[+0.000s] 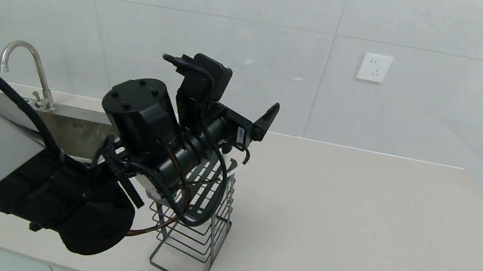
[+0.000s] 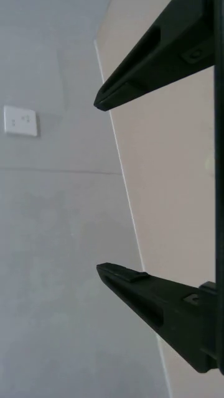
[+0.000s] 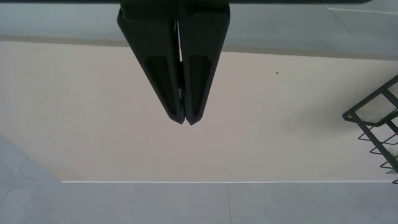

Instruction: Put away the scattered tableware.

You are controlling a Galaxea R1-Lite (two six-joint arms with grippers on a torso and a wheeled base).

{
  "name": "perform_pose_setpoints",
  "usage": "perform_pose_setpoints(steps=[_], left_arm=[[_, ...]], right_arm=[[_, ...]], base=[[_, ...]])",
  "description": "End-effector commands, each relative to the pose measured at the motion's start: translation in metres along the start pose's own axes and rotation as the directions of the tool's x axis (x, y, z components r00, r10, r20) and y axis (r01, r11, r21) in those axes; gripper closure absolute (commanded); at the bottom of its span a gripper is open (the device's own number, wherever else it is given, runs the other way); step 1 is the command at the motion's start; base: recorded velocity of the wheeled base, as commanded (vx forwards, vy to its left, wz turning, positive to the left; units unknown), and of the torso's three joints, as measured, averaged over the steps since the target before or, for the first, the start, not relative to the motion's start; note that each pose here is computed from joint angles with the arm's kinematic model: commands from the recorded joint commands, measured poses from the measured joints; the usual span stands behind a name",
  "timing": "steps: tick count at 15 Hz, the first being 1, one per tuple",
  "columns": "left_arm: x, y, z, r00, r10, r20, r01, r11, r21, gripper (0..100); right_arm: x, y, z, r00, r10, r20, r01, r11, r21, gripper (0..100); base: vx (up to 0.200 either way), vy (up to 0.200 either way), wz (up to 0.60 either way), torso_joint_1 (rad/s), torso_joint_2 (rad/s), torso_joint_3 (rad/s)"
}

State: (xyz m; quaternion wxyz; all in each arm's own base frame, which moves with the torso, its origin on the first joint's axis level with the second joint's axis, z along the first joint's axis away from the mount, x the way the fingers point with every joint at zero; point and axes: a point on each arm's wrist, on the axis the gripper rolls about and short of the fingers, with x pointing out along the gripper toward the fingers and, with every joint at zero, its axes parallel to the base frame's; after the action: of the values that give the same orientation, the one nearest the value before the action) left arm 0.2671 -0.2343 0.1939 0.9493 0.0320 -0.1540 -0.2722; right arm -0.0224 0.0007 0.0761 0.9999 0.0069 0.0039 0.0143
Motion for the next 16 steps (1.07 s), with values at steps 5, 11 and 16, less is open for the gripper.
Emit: perform_pose_setpoints(steps=[5, 11, 16], left_arm=[[-0.042, 0.042, 0.044, 0.992, -0.085, 0.089, 0.081, 0.996, 0.037, 0], [-0.072, 0.089, 0.074, 0.947, -0.259, 0.189, 0.254, 0.966, 0.050, 0], [-0.130, 0.107, 0.070, 0.958, -0.208, 0.196, 0.214, 0.977, -0.008, 0]], right_arm=[[0.000, 0.000, 0.000, 1.000, 0.000, -0.003, 0.000, 1.000, 0.000, 100], [0.000, 0.000, 0.000, 1.000, 0.000, -0.002, 0.000, 1.000, 0.000, 100], [0.000, 0.000, 0.000, 1.000, 0.000, -0.002, 0.000, 1.000, 0.000, 100]], base=[[0.000, 0.000, 0.00, 0.000, 0.00, 0.000], [0.000, 0.000, 0.00, 0.000, 0.00, 0.000], [0.000, 0.000, 0.00, 0.000, 0.00, 0.000]])
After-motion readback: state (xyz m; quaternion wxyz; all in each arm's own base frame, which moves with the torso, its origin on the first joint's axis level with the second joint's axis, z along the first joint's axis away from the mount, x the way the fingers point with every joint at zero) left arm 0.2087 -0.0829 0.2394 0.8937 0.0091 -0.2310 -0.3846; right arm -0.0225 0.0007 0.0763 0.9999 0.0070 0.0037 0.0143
